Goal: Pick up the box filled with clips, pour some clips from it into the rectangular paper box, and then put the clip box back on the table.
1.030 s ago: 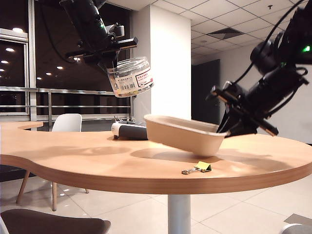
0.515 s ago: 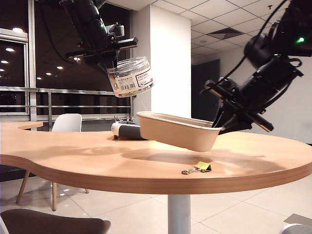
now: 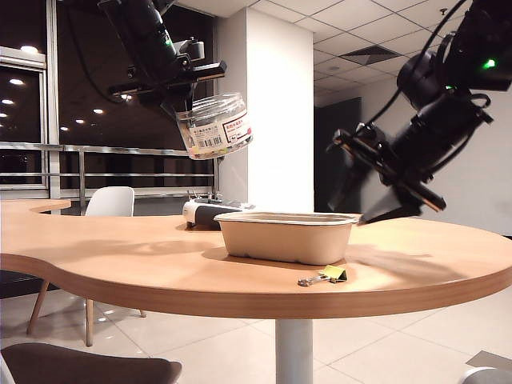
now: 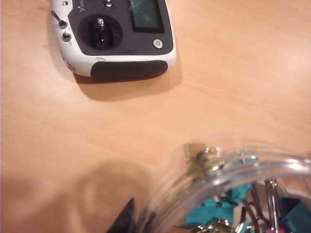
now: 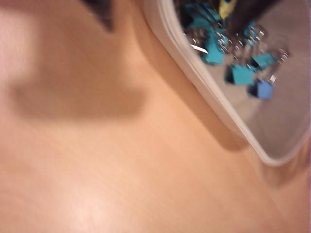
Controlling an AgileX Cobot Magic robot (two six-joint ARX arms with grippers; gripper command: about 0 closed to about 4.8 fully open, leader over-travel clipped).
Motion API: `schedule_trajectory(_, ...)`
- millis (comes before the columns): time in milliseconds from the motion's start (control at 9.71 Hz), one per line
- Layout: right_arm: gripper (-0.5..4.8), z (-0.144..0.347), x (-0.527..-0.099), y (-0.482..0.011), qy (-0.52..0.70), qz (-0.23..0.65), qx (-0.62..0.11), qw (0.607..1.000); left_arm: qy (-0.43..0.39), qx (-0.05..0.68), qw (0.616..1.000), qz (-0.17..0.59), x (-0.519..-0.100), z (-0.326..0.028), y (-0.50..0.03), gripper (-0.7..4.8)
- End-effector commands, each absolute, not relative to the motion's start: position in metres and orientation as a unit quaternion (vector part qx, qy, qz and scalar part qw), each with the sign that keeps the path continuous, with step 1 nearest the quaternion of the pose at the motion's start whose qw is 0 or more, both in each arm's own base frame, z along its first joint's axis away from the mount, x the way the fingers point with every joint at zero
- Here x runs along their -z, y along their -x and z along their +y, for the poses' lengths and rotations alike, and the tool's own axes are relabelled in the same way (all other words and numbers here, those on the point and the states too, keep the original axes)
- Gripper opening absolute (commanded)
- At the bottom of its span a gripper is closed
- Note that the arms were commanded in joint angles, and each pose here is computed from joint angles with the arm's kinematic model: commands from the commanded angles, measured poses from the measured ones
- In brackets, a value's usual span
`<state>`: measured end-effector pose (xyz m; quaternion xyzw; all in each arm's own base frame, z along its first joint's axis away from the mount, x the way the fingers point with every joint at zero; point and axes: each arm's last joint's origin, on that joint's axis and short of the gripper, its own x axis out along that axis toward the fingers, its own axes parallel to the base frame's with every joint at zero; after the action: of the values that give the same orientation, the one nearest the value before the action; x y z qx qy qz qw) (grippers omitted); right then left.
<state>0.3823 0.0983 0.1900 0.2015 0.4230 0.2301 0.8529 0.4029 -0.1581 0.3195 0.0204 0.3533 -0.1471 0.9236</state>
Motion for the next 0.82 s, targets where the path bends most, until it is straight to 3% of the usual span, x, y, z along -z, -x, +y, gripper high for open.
schedule_trajectory(103,3.12,0.097,-0.213,-0.388,-0.2,0.409,-0.233,0.859,-0.017,0.148,0.926,0.346,-0.324,-0.158,-0.402,-0.05)
schedule_trajectory(515,3.12,0.082,-0.272,-0.376,-0.139,0.368,-0.254,0.884,-0.018,0.148,0.925,0.349,-0.324,-0.158,-0.402,-0.05)
schedule_trajectory(618,3.12,0.076,-0.29,-0.35,-0.075,0.386,-0.279,0.876,-0.015,0.155,0.924,0.35,-0.324,-0.158,-0.402,-0.05)
schedule_trajectory(721,3.12,0.075,-0.295,-0.323,-0.034,0.442,-0.306,0.843,-0.015,0.156,0.924,0.35,-0.324,-0.158,-0.402,-0.05)
schedule_trajectory(824,3.12,0.074,-0.293,-0.319,-0.031,0.455,-0.308,0.835,-0.014,0.157,0.924,0.35,-0.324,-0.158,-0.402,-0.05)
